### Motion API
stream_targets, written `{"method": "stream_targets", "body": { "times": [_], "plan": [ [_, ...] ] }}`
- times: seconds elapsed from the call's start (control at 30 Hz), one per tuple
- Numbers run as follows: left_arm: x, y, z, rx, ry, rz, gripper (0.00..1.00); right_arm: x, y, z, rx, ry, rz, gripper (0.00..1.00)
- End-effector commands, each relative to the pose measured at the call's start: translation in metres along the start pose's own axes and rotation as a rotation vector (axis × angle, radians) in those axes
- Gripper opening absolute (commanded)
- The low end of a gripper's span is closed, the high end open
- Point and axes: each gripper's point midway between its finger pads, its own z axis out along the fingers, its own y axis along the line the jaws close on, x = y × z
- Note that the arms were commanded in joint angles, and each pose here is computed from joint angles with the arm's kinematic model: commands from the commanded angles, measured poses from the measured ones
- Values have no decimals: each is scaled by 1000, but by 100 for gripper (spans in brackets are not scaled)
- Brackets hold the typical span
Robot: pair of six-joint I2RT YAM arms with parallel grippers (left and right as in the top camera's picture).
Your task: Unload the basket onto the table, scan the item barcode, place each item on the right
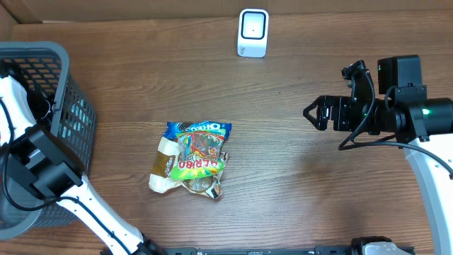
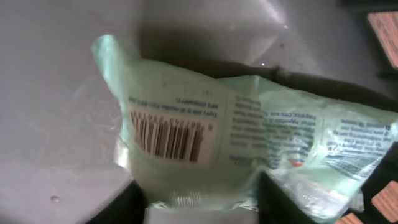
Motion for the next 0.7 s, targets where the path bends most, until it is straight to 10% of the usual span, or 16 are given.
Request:
{"method": "stream_targets", "body": {
  "times": [0.0, 0.1, 0.43, 0.67],
  "plan": [
    [15, 13, 51, -56, 126, -10, 22, -1, 4, -1, -9, -4, -6, 100],
    [16, 13, 51, -57, 130, -10, 4, -1, 4, -1, -9, -4, -6, 100],
    [10, 9, 18, -39, 99, -11, 4, 0, 4, -1, -9, -2, -5, 100],
    [-10, -2, -99, 31, -138, -4, 4, 0, 4, -1, -9, -2, -5, 100]
  ]
}}
